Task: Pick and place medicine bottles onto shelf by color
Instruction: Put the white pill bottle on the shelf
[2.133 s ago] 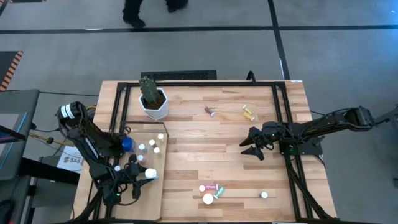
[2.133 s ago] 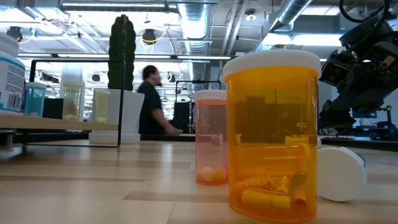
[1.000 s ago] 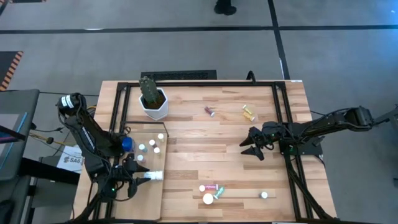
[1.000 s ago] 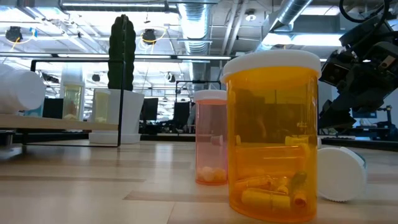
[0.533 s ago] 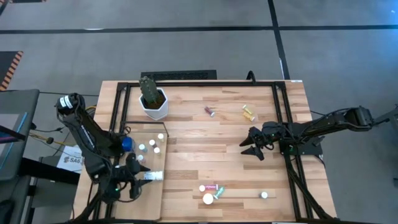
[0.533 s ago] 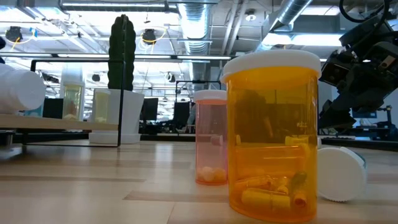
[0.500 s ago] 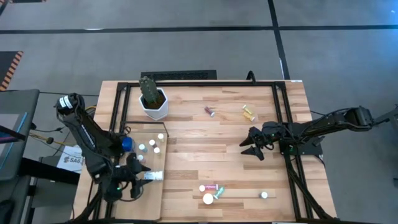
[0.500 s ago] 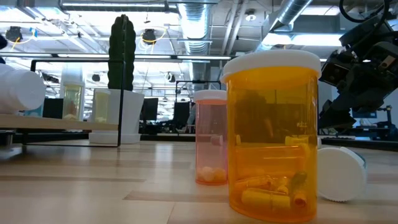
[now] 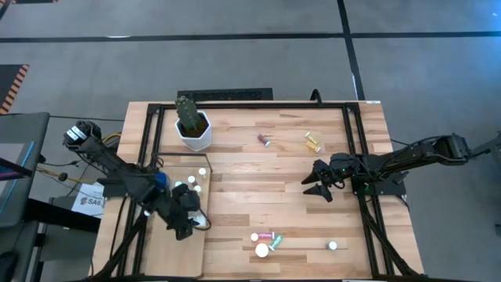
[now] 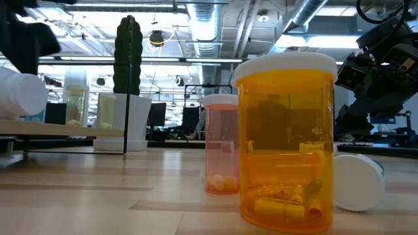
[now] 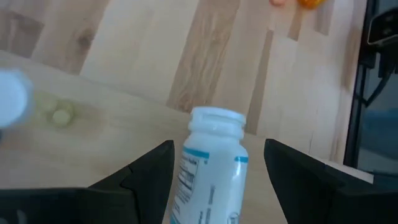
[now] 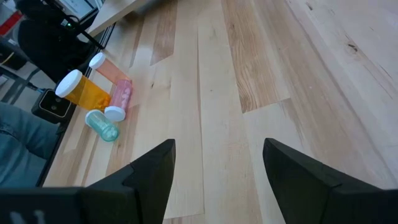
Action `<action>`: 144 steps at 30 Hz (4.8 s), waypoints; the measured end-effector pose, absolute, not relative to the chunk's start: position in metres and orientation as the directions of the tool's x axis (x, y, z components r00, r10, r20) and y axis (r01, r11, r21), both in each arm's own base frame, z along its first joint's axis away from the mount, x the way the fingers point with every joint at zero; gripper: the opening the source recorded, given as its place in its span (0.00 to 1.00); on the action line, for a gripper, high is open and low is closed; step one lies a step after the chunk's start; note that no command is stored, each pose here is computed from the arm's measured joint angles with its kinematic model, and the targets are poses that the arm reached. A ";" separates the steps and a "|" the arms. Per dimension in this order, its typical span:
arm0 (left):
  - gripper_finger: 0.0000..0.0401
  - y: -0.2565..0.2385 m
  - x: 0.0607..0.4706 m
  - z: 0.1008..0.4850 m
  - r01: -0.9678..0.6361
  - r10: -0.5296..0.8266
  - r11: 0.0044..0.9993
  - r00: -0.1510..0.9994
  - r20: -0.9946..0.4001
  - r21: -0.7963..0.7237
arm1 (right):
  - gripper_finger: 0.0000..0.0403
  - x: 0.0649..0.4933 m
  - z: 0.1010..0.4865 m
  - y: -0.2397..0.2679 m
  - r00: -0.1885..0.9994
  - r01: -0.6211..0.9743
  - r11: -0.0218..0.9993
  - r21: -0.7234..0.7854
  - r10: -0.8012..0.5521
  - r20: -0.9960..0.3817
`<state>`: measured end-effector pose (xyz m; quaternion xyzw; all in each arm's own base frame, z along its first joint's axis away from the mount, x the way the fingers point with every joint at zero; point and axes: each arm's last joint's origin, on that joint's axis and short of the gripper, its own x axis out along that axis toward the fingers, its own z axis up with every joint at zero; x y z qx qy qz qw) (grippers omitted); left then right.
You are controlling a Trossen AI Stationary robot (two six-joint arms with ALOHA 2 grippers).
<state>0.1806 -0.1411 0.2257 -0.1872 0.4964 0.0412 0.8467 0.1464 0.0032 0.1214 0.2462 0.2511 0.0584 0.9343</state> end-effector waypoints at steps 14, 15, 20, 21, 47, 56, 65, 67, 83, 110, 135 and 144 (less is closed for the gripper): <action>0.58 -0.120 0.198 0.227 -0.124 -0.226 0.943 0.440 -0.869 -0.308 | 0.66 0.146 0.121 0.003 0.867 0.014 0.872 0.489 0.233 -0.440; 0.58 -0.121 0.198 0.227 -0.116 -0.226 0.945 0.440 -0.869 -0.304 | 0.66 0.146 0.121 0.003 0.867 0.014 0.872 0.489 0.233 -0.440; 0.58 -0.124 0.204 0.216 -0.088 -0.220 0.957 0.395 -0.892 -0.275 | 0.66 0.146 0.121 0.003 0.868 0.014 0.872 0.489 0.233 -0.440; 0.58 -0.126 0.205 0.214 -0.087 -0.220 0.958 0.382 -0.897 -0.272 | 0.66 0.146 0.121 0.003 0.867 0.014 0.872 0.489 0.233 -0.440; 0.36 -0.130 0.216 0.194 -0.039 -0.139 0.986 0.341 -0.930 -0.161 | 0.66 0.146 0.121 0.003 0.865 0.017 0.872 0.490 0.233 -0.445; 0.37 -0.136 0.215 0.209 -0.012 -0.039 0.999 0.456 -0.889 -0.050 | 0.66 0.146 0.121 0.003 0.865 0.017 0.872 0.490 0.233 -0.445; 0.37 -0.148 0.210 0.216 -0.105 0.121 0.992 0.610 -0.783 0.071 | 0.66 0.146 0.121 0.003 0.865 0.017 0.872 0.490 0.233 -0.445; 0.37 -0.150 0.209 0.217 -0.131 0.150 0.988 0.638 -0.756 0.086 | 0.66 0.146 0.121 0.003 0.865 0.016 0.872 0.490 0.233 -0.444; 0.38 -0.171 0.181 0.185 -0.333 0.303 0.943 0.861 -0.407 -0.002 | 0.66 0.146 0.121 0.003 0.865 0.017 0.872 0.490 0.233 -0.445; 0.38 -0.177 0.123 0.146 -0.313 0.270 0.942 0.923 -0.272 -0.125 | 0.66 0.146 0.121 0.003 0.865 0.017 0.872 0.489 0.233 -0.445; 0.38 -0.171 0.124 0.139 -0.295 0.257 0.952 0.915 -0.311 -0.081 | 0.66 0.146 0.121 0.003 0.865 0.017 0.872 0.490 0.233 -0.445; 0.38 -0.168 0.129 0.138 -0.305 0.267 0.950 0.906 -0.329 -0.070 | 0.66 0.146 0.121 0.003 0.865 0.017 0.872 0.490 0.233 -0.445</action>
